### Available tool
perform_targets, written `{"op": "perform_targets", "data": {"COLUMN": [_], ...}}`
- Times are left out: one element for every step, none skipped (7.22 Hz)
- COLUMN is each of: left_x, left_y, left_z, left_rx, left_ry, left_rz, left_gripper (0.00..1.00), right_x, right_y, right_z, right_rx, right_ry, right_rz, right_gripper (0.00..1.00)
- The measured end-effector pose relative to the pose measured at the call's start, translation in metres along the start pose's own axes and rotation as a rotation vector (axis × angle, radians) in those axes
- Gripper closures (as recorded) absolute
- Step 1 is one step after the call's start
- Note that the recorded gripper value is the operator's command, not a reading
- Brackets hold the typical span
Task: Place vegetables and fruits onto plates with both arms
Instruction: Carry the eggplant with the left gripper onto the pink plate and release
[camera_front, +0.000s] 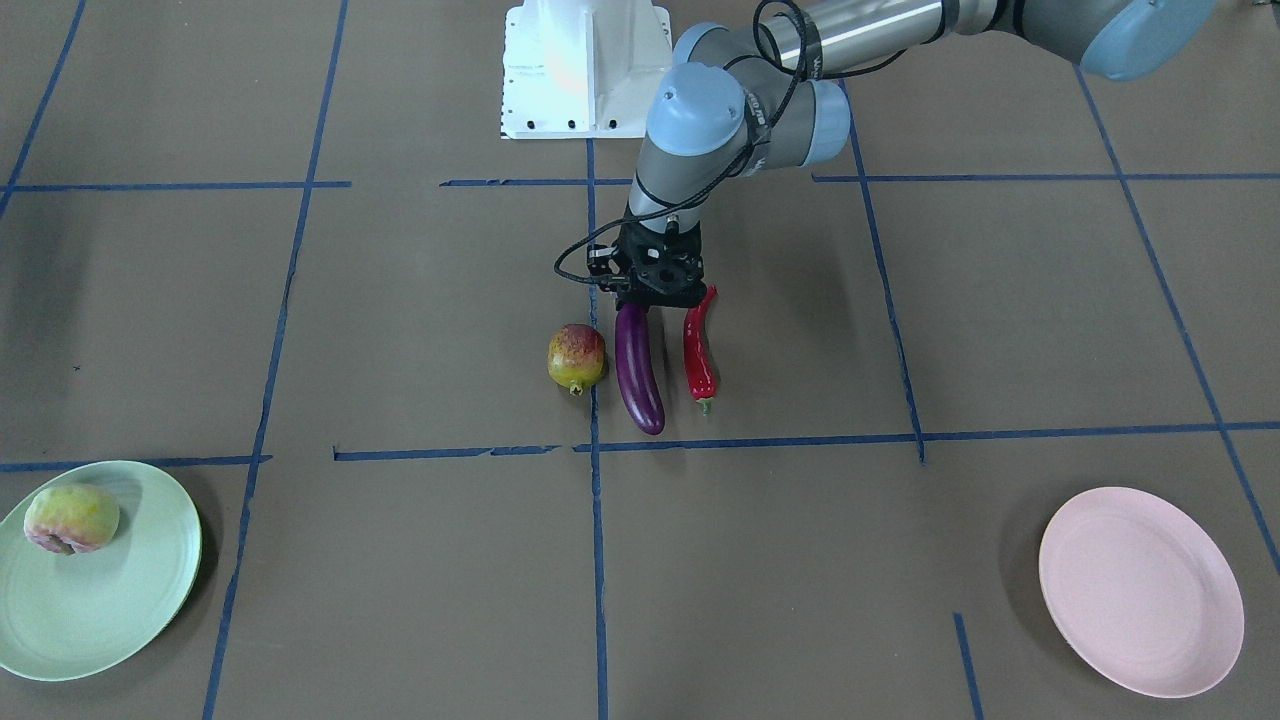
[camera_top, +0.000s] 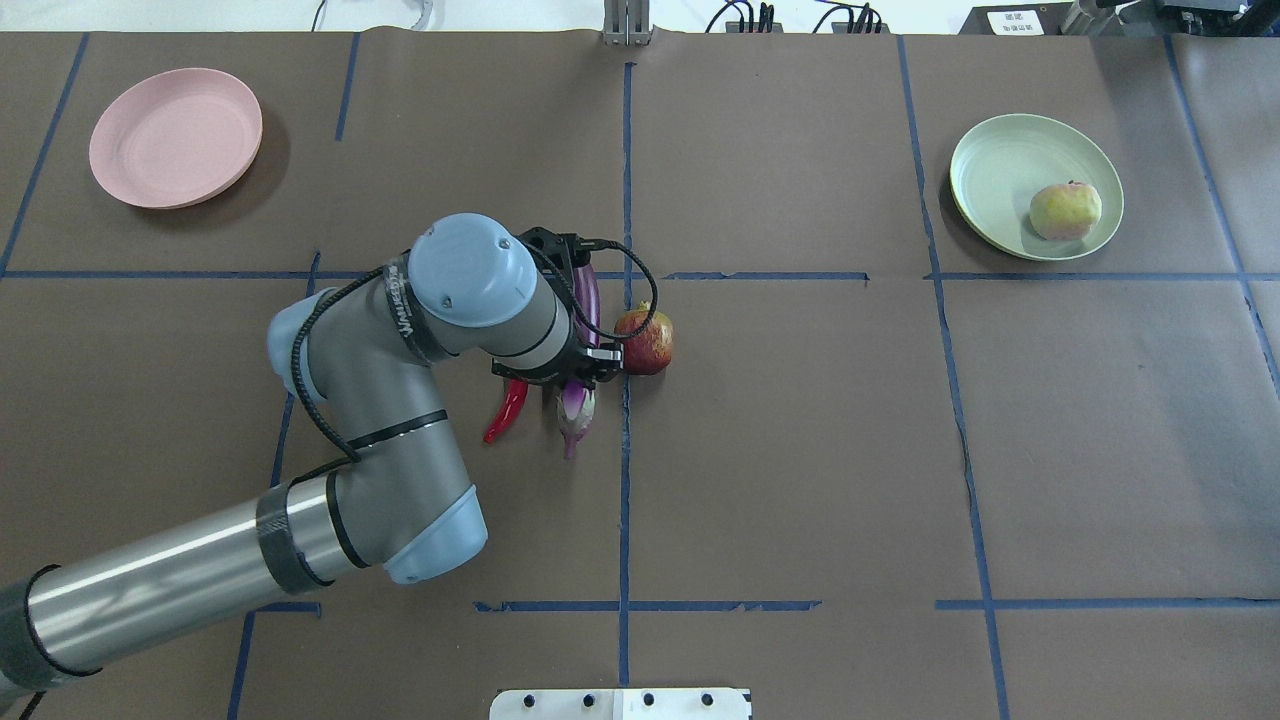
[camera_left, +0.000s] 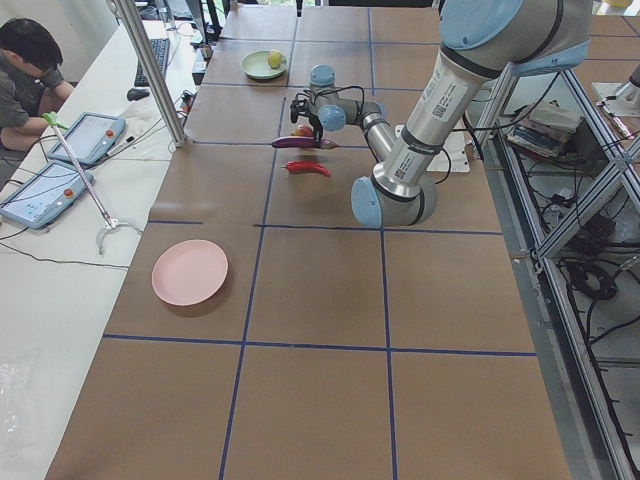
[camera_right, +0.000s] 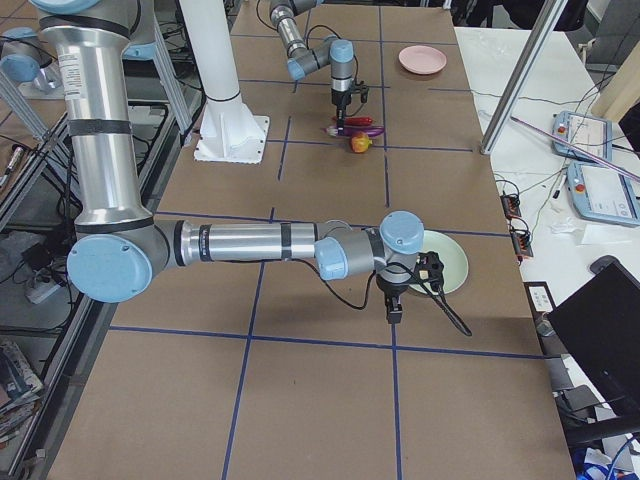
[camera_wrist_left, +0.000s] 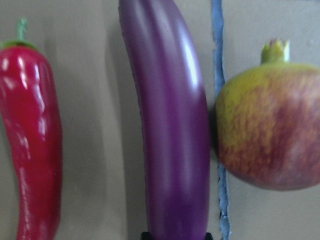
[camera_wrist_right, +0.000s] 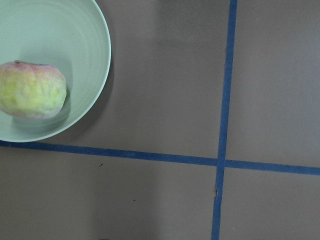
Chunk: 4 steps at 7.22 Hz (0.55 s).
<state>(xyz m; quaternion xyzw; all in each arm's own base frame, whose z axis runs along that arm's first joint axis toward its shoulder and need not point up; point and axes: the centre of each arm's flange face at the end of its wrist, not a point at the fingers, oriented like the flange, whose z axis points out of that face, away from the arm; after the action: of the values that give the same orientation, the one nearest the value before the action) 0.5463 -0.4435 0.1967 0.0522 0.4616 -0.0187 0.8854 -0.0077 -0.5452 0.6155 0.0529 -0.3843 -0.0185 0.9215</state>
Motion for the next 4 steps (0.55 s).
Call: {"op": "perform_targets", "data": {"left_x": [-0.026, -0.065, -0.111, -0.157], "left_y": [-0.018, -0.049, -0.093, -0.136], "left_z": [-0.038, -0.072, -0.097, -0.107], "left_rx": [0.031, 0.076, 0.113, 0.118], "left_ry": [-0.042, -0.098, -0.148, -0.193], "left_rz": [-0.049, -0.121, -0.207, -0.275], "left_gripper": [0.93, 0.93, 0.93, 0.93], "right_x": [0.000, 0.001, 0.001, 0.002], "right_y": [0.000, 0.001, 0.003, 0.004], "right_z": [0.000, 0.001, 0.001, 0.002], "right_rx": [-0.001, -0.001, -0.002, -0.003], "right_ry": [0.000, 0.000, -0.001, -0.002], "right_rz": [0.000, 0.000, 0.000, -0.001], "right_gripper": [0.00, 0.00, 0.00, 0.00]}}
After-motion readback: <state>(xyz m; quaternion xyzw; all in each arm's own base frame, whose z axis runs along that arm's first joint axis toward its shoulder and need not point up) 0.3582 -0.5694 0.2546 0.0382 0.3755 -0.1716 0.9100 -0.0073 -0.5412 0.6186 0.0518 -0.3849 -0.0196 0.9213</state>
